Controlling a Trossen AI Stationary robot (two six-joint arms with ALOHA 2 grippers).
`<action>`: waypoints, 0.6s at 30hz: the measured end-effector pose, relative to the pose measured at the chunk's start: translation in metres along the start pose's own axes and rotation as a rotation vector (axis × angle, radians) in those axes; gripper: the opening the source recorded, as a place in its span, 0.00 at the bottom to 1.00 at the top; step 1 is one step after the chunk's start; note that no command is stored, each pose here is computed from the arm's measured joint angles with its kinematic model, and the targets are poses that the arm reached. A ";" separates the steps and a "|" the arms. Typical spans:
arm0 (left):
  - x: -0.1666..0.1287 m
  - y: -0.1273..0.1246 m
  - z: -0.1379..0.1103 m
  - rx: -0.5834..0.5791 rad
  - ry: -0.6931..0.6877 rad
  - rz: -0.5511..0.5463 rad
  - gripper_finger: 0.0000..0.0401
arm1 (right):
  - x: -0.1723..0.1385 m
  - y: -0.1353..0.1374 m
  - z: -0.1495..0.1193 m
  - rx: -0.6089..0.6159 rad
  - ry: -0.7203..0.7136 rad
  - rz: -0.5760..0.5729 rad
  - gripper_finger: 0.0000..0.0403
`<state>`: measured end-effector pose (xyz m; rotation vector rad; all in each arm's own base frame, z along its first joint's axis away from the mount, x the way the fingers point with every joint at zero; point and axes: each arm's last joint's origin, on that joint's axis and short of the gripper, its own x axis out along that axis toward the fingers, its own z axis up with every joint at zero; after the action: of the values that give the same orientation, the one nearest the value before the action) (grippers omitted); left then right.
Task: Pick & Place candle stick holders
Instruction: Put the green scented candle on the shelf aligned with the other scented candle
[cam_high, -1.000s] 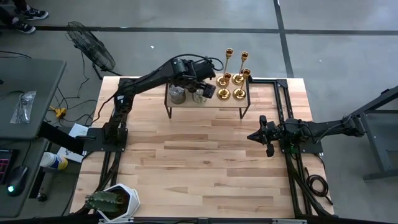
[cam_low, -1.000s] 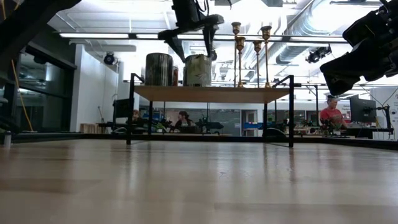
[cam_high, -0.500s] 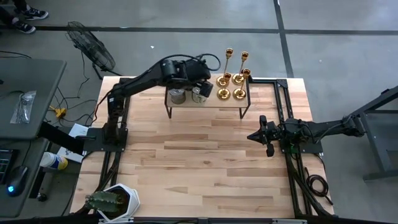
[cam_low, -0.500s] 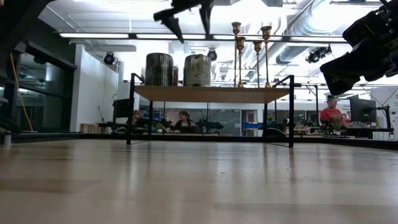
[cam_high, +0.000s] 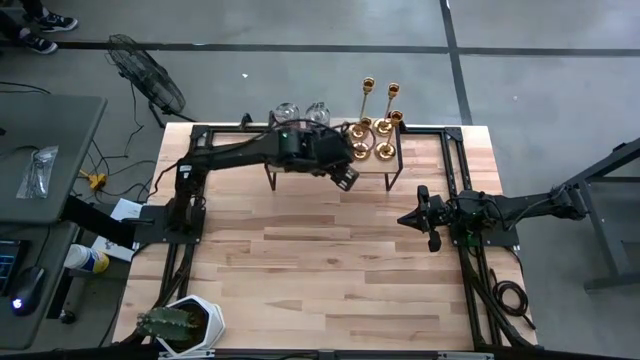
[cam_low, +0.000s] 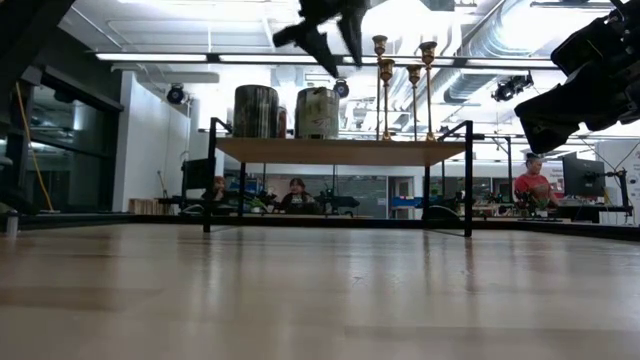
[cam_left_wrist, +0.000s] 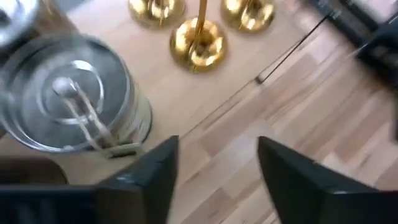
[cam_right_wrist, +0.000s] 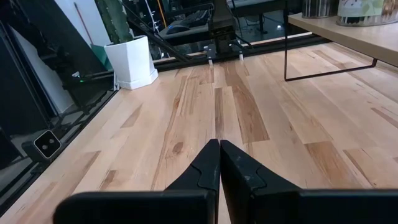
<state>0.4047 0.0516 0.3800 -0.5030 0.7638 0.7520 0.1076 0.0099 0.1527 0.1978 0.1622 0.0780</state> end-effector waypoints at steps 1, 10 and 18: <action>0.004 0.000 -0.002 0.007 0.012 0.009 0.48 | 0.000 0.000 0.000 0.000 0.000 0.000 0.01; 0.049 -0.010 -0.013 -0.011 -0.092 0.010 0.02 | 0.000 0.000 0.000 0.000 0.000 0.000 0.01; 0.066 -0.006 -0.021 -0.048 -0.183 0.139 0.01 | 0.000 0.000 0.000 0.000 0.000 0.000 0.01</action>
<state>0.4322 0.0616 0.3168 -0.4208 0.6157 0.9337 0.1076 0.0099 0.1526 0.1978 0.1625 0.0777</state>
